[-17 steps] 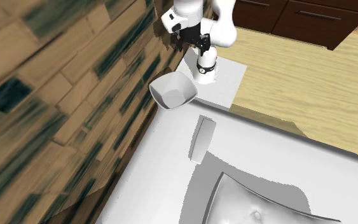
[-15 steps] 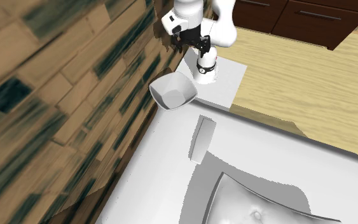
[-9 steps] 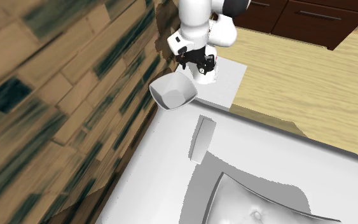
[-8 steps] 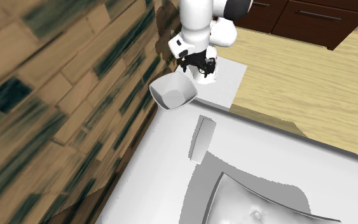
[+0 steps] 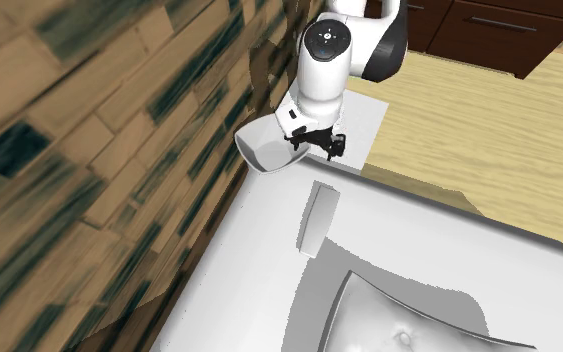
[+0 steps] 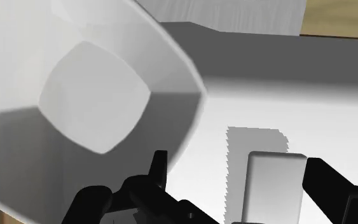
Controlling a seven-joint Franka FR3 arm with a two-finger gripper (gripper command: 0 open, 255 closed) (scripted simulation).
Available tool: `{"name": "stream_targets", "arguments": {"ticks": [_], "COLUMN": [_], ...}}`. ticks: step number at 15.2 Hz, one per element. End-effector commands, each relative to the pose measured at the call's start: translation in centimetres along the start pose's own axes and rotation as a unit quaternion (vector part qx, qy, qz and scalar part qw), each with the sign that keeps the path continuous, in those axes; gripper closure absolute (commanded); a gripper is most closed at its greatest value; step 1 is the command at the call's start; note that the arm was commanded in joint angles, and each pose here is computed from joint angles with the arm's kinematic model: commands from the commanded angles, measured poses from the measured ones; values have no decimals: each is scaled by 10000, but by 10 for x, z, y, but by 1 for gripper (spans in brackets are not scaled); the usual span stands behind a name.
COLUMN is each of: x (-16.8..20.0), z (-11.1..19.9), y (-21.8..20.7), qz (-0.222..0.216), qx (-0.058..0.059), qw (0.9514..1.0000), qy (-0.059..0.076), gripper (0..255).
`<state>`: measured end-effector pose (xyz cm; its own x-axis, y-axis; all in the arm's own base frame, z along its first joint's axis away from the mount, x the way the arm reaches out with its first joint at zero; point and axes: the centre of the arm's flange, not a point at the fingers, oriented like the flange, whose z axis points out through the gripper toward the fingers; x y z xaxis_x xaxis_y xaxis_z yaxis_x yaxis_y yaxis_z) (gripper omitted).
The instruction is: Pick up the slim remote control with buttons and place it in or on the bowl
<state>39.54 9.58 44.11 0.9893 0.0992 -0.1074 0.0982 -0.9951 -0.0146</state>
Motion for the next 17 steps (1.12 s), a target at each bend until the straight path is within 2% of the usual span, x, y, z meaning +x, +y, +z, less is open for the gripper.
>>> {"name": "stream_targets", "arguments": {"ticks": [1,12,17], "x": [23,127,130], "z": [10,62,88], "y": [-14,-79,-79], "qz": [11,68,68], "qx": [-11,-109,-109], "qw": [10000,9987,9987], "qy": [87,499,499], "gripper": [0,0,0]}}
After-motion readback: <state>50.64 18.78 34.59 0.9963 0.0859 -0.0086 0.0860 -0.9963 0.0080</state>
